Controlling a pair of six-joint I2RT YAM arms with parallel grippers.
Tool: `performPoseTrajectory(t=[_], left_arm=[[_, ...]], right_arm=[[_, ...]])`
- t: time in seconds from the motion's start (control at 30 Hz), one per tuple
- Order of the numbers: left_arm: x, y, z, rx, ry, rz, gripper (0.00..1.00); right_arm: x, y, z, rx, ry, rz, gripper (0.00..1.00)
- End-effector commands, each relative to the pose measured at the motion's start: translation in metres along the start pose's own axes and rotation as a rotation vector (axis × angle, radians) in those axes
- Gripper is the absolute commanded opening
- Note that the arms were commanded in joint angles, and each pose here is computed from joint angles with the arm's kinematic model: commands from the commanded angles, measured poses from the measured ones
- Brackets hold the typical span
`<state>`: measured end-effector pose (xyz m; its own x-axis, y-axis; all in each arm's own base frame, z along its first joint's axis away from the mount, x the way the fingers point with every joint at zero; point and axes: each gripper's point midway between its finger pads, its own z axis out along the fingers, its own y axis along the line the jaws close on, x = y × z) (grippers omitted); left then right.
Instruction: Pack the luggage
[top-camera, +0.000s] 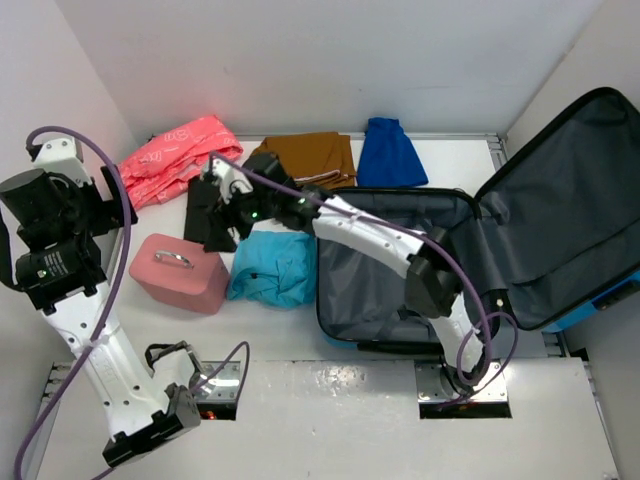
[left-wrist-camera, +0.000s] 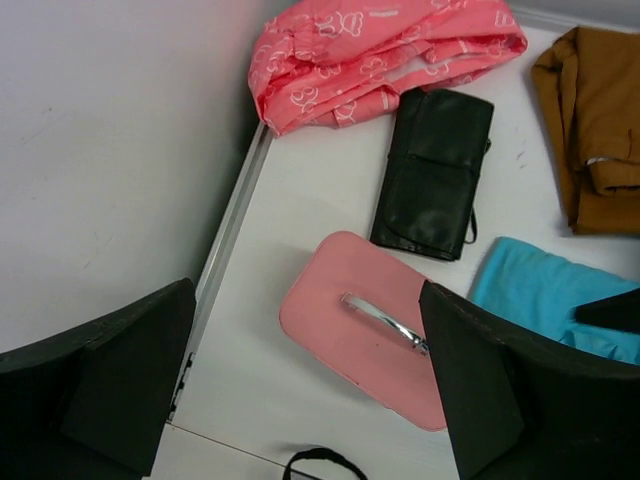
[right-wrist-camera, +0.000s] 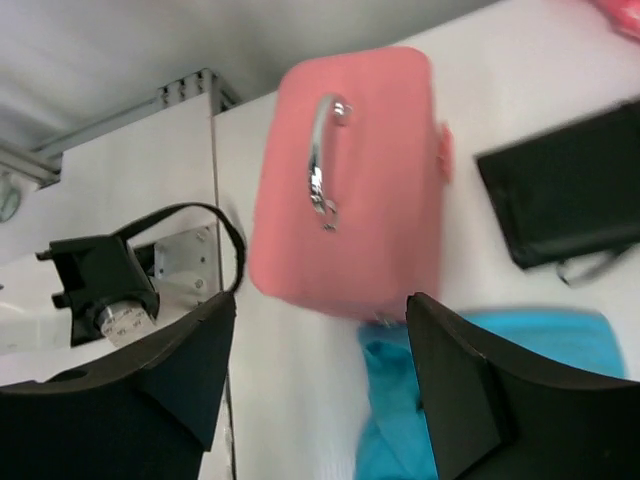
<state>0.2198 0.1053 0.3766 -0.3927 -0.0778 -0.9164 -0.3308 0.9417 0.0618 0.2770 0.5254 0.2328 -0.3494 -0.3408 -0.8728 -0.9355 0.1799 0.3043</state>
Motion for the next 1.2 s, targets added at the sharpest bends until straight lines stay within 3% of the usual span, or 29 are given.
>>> performPoseTrajectory(t=[0.0,0.2,0.37,0.7,0.83,0.93,1.0,1.03,1.17], left_arm=[[-0.003,0.004,-0.011,-0.043,0.022,-0.091,1.0],[0.005,0.002,-0.001,-0.04,0.081,-0.174,1.0],[-0.008,0.007,0.007,-0.054,0.078,-0.173,1.0],[-0.014,0.013,0.01,-0.074,0.076,-0.163,1.0],[-0.02,0.017,0.006,-0.096,0.059,-0.141,1.0],[-0.019,0.021,0.006,-0.116,0.06,-0.14,1.0],[-0.018,0.022,0.009,-0.115,0.07,-0.132,1.0],[-0.017,0.024,0.012,-0.124,0.071,-0.132,1.0],[-0.009,0.024,0.02,-0.123,0.089,-0.134,1.0]], right_arm=[[-0.048,0.029,0.017,-0.106,-0.223,-0.102,0.71],[-0.021,0.059,0.058,-0.151,-0.243,-0.177,0.87],[-0.015,0.073,0.084,-0.129,-0.257,-0.252,0.9],[-0.009,0.031,0.123,0.048,-0.26,-0.238,0.93],[0.001,0.028,0.131,0.048,-0.244,-0.228,0.84],[0.015,0.025,0.136,0.044,-0.211,-0.221,0.71],[0.02,0.027,0.138,0.029,-0.197,-0.222,0.56],[0.02,0.026,0.136,0.029,-0.195,-0.224,0.41],[0.008,0.029,0.122,0.018,-0.215,-0.216,0.13]])
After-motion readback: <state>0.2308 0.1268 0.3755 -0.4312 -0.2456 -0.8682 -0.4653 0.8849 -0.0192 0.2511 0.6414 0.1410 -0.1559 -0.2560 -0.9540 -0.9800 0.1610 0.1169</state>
